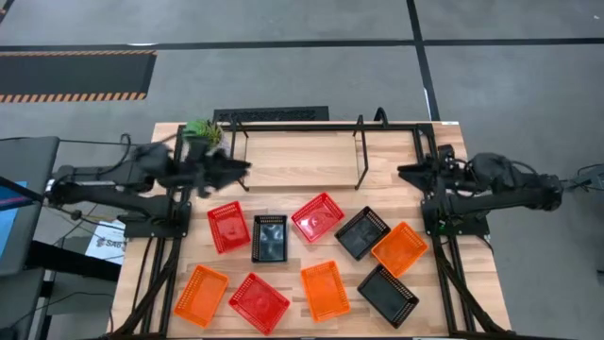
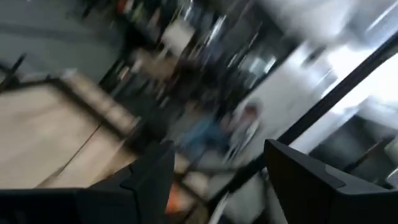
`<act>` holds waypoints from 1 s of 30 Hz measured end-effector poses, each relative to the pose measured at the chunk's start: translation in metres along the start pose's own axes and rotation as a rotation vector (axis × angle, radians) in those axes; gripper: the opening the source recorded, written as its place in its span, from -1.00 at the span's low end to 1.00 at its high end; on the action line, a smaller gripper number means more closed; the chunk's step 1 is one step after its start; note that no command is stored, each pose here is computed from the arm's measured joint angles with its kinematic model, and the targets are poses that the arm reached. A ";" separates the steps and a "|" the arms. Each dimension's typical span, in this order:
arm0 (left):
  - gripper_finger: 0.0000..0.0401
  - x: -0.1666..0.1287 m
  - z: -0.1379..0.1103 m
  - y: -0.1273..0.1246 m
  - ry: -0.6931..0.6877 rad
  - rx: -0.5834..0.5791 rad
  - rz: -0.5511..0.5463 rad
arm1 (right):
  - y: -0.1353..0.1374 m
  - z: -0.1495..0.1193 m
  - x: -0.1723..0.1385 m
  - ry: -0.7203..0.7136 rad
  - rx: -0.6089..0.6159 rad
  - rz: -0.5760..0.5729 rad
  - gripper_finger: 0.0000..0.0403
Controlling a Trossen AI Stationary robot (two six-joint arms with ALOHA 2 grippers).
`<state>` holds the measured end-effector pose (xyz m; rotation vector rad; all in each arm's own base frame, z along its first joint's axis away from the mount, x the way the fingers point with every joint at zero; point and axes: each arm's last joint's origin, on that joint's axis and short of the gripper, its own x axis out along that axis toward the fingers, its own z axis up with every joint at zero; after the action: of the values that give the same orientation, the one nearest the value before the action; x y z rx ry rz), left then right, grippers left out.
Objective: Stack baskets on shelf by color
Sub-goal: Put the top right red bin on the shelf
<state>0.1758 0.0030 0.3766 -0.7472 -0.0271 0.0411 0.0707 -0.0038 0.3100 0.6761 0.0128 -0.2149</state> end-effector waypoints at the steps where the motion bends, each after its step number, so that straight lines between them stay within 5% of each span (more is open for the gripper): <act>1: 0.17 0.009 0.002 -0.002 0.052 0.012 0.044 | 0.001 0.001 0.001 0.030 0.005 -0.025 -0.08; 9: 0.17 0.078 -0.005 0.005 0.310 0.088 0.391 | -0.007 -0.011 0.009 0.252 0.028 -0.233 -0.12; 18: 0.17 0.154 -0.047 0.042 0.471 0.107 0.552 | -0.017 -0.023 0.009 0.375 0.089 -0.389 -0.11; 30: 0.17 0.219 -0.112 0.119 0.695 -0.039 0.751 | -0.018 -0.025 0.007 0.389 0.086 -0.404 -0.18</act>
<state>0.3955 0.0244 0.2153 -0.7435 0.9186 0.4934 0.0757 -0.0035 0.2790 0.7892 0.5188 -0.4709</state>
